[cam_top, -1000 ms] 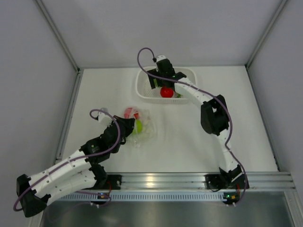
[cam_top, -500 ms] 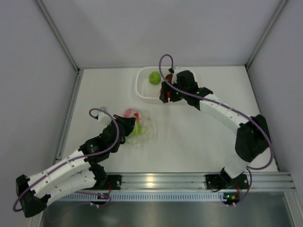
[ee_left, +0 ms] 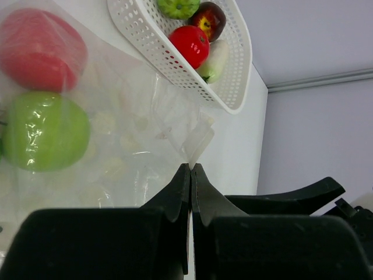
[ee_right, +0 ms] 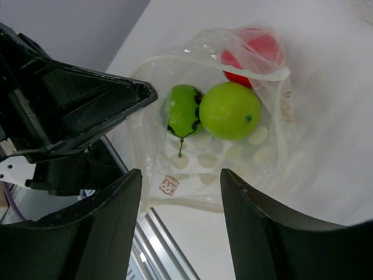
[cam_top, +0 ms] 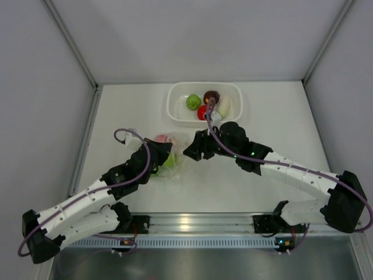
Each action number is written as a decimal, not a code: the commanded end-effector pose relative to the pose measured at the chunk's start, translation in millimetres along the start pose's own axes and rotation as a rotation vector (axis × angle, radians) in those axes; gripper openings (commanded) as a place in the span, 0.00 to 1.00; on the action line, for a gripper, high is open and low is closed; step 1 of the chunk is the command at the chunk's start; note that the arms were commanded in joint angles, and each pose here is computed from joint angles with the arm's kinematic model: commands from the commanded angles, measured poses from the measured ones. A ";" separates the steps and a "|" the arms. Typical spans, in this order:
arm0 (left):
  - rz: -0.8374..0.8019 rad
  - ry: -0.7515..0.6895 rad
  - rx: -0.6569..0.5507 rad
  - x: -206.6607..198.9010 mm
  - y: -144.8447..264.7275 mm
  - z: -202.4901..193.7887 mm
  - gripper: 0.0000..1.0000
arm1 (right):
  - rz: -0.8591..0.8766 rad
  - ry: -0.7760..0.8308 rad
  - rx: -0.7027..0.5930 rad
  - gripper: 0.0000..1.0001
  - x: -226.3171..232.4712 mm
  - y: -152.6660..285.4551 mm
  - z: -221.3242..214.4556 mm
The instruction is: Open the zip-top bag and remove the fake food
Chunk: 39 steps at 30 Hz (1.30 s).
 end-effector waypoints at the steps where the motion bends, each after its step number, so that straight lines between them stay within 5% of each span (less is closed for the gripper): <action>1: -0.052 0.087 0.025 -29.3 3.5 -0.2 0.00 | -0.035 -0.051 -0.145 0.57 19.3 -6.1 24.1; 13: -0.027 0.216 0.085 -35.0 -0.8 -15.3 0.00 | -0.268 -0.026 -0.215 0.62 -1.7 -82.1 -2.2; 25: -0.012 0.237 0.085 -25.9 -0.9 -16.5 0.00 | -0.187 -0.040 -0.222 0.80 -1.4 -157.4 -39.9; 39: -0.038 0.187 0.103 -17.3 0.8 -19.1 0.00 | -0.294 0.023 -0.077 0.87 -28.3 -206.0 -79.2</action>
Point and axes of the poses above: each gripper's point midway between its finger pads, its own y axis back along the fingers, its own x axis along the line the jaws close on, z = x × y, the point moved 2 cm from there along y, back along the fingers, and after that the axes turned 10 degrees about y, right-handed, at the moved point
